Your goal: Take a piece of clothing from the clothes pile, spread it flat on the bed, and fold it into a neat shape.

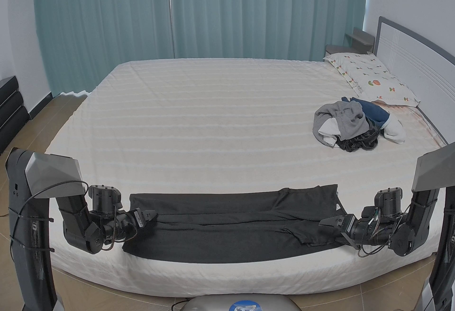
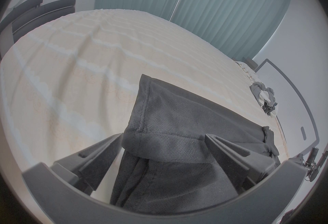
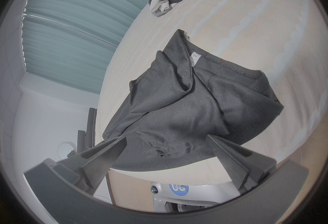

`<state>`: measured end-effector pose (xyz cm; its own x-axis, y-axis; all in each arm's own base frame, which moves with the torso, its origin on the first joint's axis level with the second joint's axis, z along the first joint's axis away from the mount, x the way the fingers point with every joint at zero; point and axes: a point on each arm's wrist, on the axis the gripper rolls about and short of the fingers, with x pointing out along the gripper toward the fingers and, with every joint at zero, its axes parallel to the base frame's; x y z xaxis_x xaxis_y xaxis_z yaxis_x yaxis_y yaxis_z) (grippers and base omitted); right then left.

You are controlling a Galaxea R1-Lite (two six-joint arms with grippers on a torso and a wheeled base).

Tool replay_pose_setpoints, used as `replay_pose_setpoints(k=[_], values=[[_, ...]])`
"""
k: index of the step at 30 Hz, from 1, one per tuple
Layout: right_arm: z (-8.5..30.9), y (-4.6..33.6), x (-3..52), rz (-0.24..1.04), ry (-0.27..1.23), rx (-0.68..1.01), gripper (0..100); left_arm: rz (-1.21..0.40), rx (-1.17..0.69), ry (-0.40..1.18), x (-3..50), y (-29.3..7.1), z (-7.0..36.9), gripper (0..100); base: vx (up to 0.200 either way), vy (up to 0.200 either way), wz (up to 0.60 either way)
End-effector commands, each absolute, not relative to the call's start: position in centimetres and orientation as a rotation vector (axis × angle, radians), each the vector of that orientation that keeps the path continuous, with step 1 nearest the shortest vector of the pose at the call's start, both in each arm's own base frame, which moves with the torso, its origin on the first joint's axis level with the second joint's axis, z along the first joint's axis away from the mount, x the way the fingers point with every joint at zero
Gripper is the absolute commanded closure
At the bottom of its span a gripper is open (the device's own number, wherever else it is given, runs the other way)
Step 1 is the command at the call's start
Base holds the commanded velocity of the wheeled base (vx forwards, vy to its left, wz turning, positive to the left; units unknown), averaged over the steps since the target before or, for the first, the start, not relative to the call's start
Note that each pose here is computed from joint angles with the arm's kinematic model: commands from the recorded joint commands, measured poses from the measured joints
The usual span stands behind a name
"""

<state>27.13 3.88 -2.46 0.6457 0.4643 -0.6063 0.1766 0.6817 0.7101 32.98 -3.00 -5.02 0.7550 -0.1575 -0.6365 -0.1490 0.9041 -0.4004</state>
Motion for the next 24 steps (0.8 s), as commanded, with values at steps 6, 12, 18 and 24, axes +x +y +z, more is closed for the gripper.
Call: replay_pose_setpoints(k=[6, 12, 18, 24], values=[[-2.5, 3.9, 27.1, 0.189, 0.877, 0.826, 0, -0.011, -0.461, 0.740, 32.9, -3.1, -5.5, 0, 0.000, 0.000, 0.00], [-2.5, 3.9, 27.1, 0.189, 0.877, 0.826, 0, -0.018, -0.459, 0.741, 32.9, -3.2, -5.5, 100, 0.000, 0.000, 0.00], [-2.5, 3.9, 27.1, 0.189, 0.877, 0.826, 0, -0.010, -0.471, 0.721, 33.0, -2.8, -5.1, 100, 0.000, 0.000, 0.00], [-2.5, 3.9, 27.1, 0.188, 0.879, 0.827, 0, 0.010, -0.487, 0.686, 33.2, -1.9, -4.2, 100, 0.000, 0.000, 0.00]])
